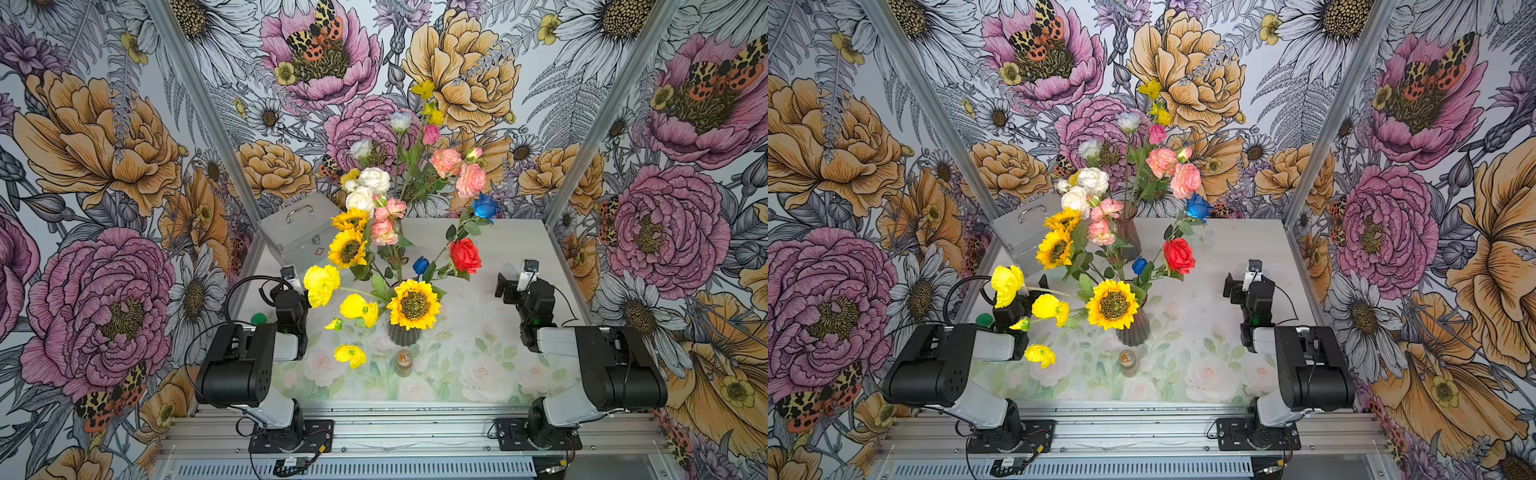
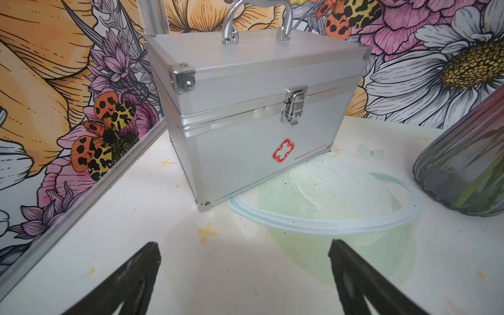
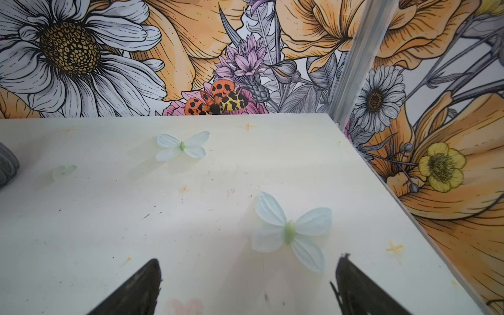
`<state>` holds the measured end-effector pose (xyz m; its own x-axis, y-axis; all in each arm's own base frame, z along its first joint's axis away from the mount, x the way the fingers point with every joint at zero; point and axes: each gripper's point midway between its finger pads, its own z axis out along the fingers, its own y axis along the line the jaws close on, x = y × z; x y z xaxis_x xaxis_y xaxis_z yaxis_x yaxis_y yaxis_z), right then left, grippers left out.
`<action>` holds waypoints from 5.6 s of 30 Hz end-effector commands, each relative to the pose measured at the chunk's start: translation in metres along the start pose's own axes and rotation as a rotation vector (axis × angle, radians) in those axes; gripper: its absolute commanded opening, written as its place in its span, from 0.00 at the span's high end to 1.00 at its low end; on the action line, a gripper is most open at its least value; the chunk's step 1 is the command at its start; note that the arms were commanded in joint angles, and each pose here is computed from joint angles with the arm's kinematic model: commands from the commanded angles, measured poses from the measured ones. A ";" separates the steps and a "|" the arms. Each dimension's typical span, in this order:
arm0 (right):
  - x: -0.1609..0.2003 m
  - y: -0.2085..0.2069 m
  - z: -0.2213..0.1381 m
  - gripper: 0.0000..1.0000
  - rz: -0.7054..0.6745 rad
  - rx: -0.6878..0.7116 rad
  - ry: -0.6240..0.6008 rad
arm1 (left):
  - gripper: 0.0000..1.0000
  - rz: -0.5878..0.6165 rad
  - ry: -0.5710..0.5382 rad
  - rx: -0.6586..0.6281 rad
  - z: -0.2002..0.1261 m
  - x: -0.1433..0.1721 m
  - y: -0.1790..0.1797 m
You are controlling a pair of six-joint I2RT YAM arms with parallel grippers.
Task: Pick out yellow flowers from the vase
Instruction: Pick up the flower from the vase, then place the flower at the center of the board.
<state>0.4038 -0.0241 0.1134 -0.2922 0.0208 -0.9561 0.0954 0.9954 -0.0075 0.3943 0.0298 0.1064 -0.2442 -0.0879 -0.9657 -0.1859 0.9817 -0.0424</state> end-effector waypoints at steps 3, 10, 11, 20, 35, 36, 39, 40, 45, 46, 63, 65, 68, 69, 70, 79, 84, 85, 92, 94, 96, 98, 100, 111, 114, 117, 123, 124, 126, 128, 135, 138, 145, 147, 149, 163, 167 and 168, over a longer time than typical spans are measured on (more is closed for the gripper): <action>0.003 0.002 0.000 0.00 0.000 -0.007 -0.002 | 0.01 0.008 -0.034 -0.003 0.001 -0.013 -0.001; 0.003 -0.001 0.000 0.00 0.005 0.012 -0.004 | 0.01 0.005 -0.032 0.000 0.002 -0.013 -0.002; 0.000 -0.012 -0.002 0.00 0.021 0.091 -0.009 | 0.01 0.005 -0.031 -0.001 0.002 -0.012 -0.002; -0.070 -0.044 -0.025 0.00 0.108 0.338 0.045 | 0.01 0.068 0.005 -0.172 -0.016 -0.059 0.005; -0.081 0.042 -0.047 0.00 0.435 -0.066 0.237 | 0.01 -0.200 0.020 0.166 -0.061 -0.083 -0.055; -0.081 0.046 -0.051 0.00 0.421 -0.074 0.240 | 0.01 -0.201 0.006 0.187 -0.069 -0.085 -0.060; -0.077 0.062 -0.061 0.00 0.382 -0.118 0.248 | 0.01 -0.191 -0.034 0.237 -0.092 -0.088 -0.072; -0.076 0.066 -0.062 0.00 0.373 -0.123 0.254 | 0.01 -0.184 -0.046 0.264 -0.099 -0.088 -0.077; -0.068 0.074 -0.064 0.00 0.365 -0.135 0.286 | 0.01 -0.192 -0.009 0.367 -0.127 -0.076 -0.099; -0.067 0.077 -0.064 0.00 0.364 -0.141 0.291 | 0.01 -0.198 0.007 0.395 -0.134 -0.071 -0.104; -0.054 0.089 -0.061 0.00 0.353 -0.165 0.344 | 0.13 -0.085 -0.058 0.809 -0.231 -0.067 -0.173; -0.053 0.090 -0.061 0.00 0.352 -0.169 0.348 | 0.17 -0.052 -0.064 0.825 -0.236 -0.067 -0.180; -0.052 0.091 -0.060 0.00 0.352 -0.173 0.354 | 0.18 -0.002 -0.052 0.852 -0.243 -0.062 -0.192; -0.052 0.091 -0.060 0.00 0.352 -0.173 0.355 | 0.18 0.010 -0.046 0.858 -0.245 -0.060 -0.196; -0.051 0.091 -0.061 0.00 0.351 -0.173 0.355 | 0.18 0.020 -0.046 0.856 -0.247 -0.060 -0.198; -0.047 0.094 -0.057 0.00 0.350 -0.179 0.375 | 0.23 0.070 -0.157 0.882 -0.266 -0.095 -0.226; -0.046 0.095 -0.057 0.00 0.349 -0.185 0.379 | 0.31 0.089 -0.198 0.876 -0.267 -0.113 -0.234; -0.045 0.095 -0.057 0.00 0.349 -0.184 0.380 | 0.31 0.090 -0.206 0.867 -0.266 -0.116 -0.234; -0.044 0.099 -0.055 0.01 0.353 -0.199 0.394 | 0.42 0.111 -0.253 0.852 -0.267 -0.130 -0.238; -0.042 0.099 -0.055 0.01 0.353 -0.200 0.398 | 0.46 0.114 -0.256 0.859 -0.267 -0.132 -0.240; -0.043 0.099 -0.055 0.01 0.353 -0.199 0.397 | 0.50 0.112 -0.258 0.866 -0.268 -0.134 -0.241; -0.044 0.099 -0.056 0.01 0.354 -0.200 0.394 | 0.59 0.112 -0.259 0.877 -0.271 -0.134 -0.242; -0.044 0.099 -0.056 0.01 0.354 -0.200 0.392 | 0.68 0.114 -0.259 0.879 -0.271 -0.135 -0.241; -0.044 0.101 -0.056 0.02 0.359 -0.212 0.398 | 0.90 0.148 -0.240 0.881 -0.277 -0.141 -0.235; -0.043 0.101 -0.056 0.02 0.362 -0.214 0.400 | 0.89 0.145 -0.249 0.869 -0.278 -0.151 -0.235; -0.043 0.102 -0.056 0.02 0.360 -0.215 0.401 | 0.93 0.166 -0.252 0.878 -0.281 -0.162 -0.240; -0.049 0.103 -0.060 0.02 0.363 -0.228 0.387 | 1.00 0.230 -0.212 0.866 -0.282 -0.189 -0.256; -0.051 0.103 -0.061 0.02 0.364 -0.235 0.380 | 1.00 0.237 -0.205 0.870 -0.283 -0.193 -0.259; -0.056 0.105 -0.064 0.02 0.363 -0.248 0.367 | 1.00 0.228 -0.189 0.843 -0.280 -0.205 -0.261; -0.062 0.104 -0.068 0.02 0.363 -0.253 0.350 | 1.00 0.234 -0.160 0.830 -0.278 -0.214 -0.263; -0.068 0.105 -0.071 0.02 0.361 -0.261 0.332 | 1.00 0.190 -0.140 0.876 -0.288 -0.254 -0.268; -0.071 0.105 -0.073 0.02 0.360 -0.266 0.324 | 1.00 0.157 -0.146 0.873 -0.292 -0.276 -0.263; -0.073 0.103 -0.074 0.02 0.357 -0.258 0.313 | 1.00 0.080 -0.123 0.892 -0.296 -0.312 -0.245; -0.073 0.103 -0.075 0.02 0.356 -0.258 0.313 | 1.00 0.049 -0.119 0.911 -0.298 -0.322 -0.241; -0.074 0.103 -0.075 0.02 0.357 -0.261 0.309 | 1.00 0.012 -0.116 0.929 -0.298 -0.332 -0.238; -0.080 0.104 -0.080 0.02 0.358 -0.272 0.292 | 1.00 -0.063 -0.015 0.918 -0.282 -0.354 -0.227; -0.080 0.105 -0.080 0.02 0.354 -0.273 0.292 | 1.00 -0.108 -0.029 0.919 -0.278 -0.370 -0.214; -0.081 0.104 -0.080 0.02 0.354 -0.271 0.291 | 1.00 -0.119 -0.025 0.930 -0.278 -0.375 -0.213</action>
<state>0.3626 0.0831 0.2016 -0.5629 0.3580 -0.7450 0.0214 0.9074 0.4198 0.2702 -0.1965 0.5297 -0.2402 -0.1646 -0.9567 0.5922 0.7560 -0.2788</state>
